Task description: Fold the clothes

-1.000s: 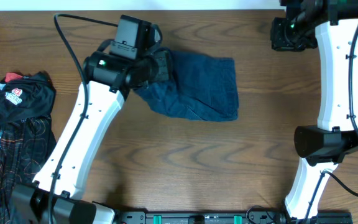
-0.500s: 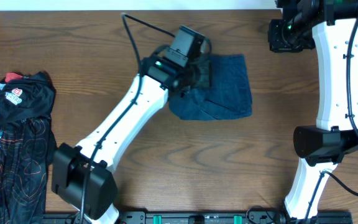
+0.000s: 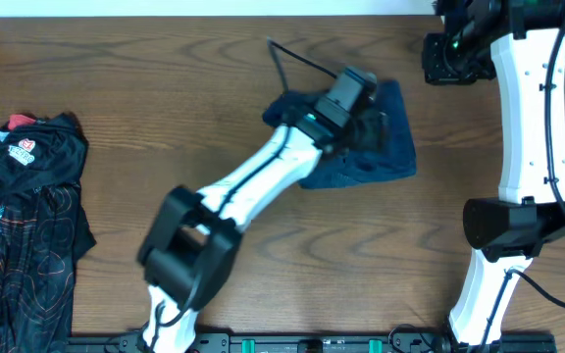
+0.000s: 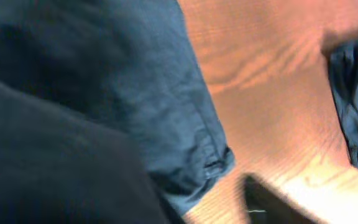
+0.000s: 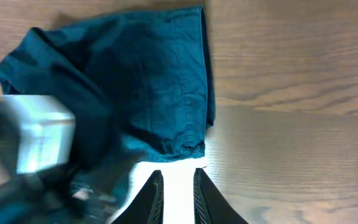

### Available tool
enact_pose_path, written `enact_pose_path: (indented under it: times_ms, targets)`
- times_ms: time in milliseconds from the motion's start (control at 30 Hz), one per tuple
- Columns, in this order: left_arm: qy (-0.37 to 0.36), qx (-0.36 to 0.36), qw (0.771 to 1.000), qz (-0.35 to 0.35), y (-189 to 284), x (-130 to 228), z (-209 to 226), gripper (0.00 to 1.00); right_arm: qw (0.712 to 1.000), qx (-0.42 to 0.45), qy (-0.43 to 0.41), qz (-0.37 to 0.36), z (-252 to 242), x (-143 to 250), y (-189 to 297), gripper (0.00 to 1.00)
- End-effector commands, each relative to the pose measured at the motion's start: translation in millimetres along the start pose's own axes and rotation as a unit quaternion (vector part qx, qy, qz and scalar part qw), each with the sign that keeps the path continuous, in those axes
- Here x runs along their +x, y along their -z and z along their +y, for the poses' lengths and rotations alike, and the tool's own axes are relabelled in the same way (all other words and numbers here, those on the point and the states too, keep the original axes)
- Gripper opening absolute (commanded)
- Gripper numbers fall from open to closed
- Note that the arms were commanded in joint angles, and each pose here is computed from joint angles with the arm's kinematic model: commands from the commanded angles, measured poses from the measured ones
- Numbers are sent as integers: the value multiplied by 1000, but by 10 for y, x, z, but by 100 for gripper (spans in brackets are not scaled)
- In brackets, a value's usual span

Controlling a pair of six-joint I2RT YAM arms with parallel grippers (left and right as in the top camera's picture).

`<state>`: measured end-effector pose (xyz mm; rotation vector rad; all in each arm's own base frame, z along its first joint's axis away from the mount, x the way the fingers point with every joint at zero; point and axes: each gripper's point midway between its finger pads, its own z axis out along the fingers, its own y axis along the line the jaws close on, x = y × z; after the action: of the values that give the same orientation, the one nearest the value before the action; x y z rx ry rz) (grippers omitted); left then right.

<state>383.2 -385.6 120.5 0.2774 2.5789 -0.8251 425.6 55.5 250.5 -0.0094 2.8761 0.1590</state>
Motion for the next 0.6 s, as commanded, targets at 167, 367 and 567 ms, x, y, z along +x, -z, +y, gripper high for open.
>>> enact_pose_path:
  times_ms: [167, 367, 567]
  targets:
    - [-35, 33, 999, 6, -94, 39, -170, 98, 1000, 16, 12, 24, -3, 90, -105, 15]
    - [-38, 28, 999, -14, -13, -169, -76, 98, 1000, 16, 12, 22, -2, 82, -105, 15]
    - [-82, -7, 991, -107, 268, -808, -47, 98, 1000, 16, 11, 21, -8, 75, -105, 15]
